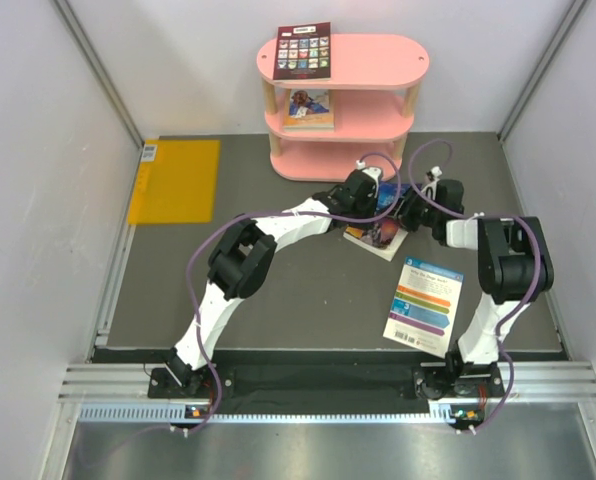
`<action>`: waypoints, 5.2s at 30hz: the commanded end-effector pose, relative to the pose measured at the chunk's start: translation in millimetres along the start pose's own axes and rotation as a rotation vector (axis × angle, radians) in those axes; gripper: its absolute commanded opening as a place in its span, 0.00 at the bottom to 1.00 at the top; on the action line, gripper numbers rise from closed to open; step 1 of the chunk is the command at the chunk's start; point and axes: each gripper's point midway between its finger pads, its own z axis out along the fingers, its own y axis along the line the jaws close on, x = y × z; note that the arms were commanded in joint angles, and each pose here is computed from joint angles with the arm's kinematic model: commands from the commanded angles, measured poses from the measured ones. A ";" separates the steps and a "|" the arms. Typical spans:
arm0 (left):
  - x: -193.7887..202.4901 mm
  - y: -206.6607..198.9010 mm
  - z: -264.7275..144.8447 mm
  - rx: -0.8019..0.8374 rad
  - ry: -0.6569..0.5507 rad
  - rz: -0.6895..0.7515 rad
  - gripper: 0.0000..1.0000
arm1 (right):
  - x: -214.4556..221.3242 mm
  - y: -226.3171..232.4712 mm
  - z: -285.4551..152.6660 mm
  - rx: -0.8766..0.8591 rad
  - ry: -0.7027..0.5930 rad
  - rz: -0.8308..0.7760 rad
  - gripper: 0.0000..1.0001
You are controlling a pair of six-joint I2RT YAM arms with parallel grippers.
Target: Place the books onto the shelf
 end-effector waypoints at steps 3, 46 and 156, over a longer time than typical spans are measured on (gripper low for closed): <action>60.2 35.0 10.9 -0.109 0.186 0.040 0.00 | 17.5 8.8 -4.3 0.011 0.059 0.009 0.37; 77.0 64.7 -140.8 0.571 -0.011 -0.454 0.99 | 109.5 76.4 -30.9 -0.286 0.386 -0.144 0.00; 8.7 -3.1 -93.1 0.944 -0.147 -0.583 0.99 | 131.4 155.6 -84.8 -0.452 0.448 -0.182 0.00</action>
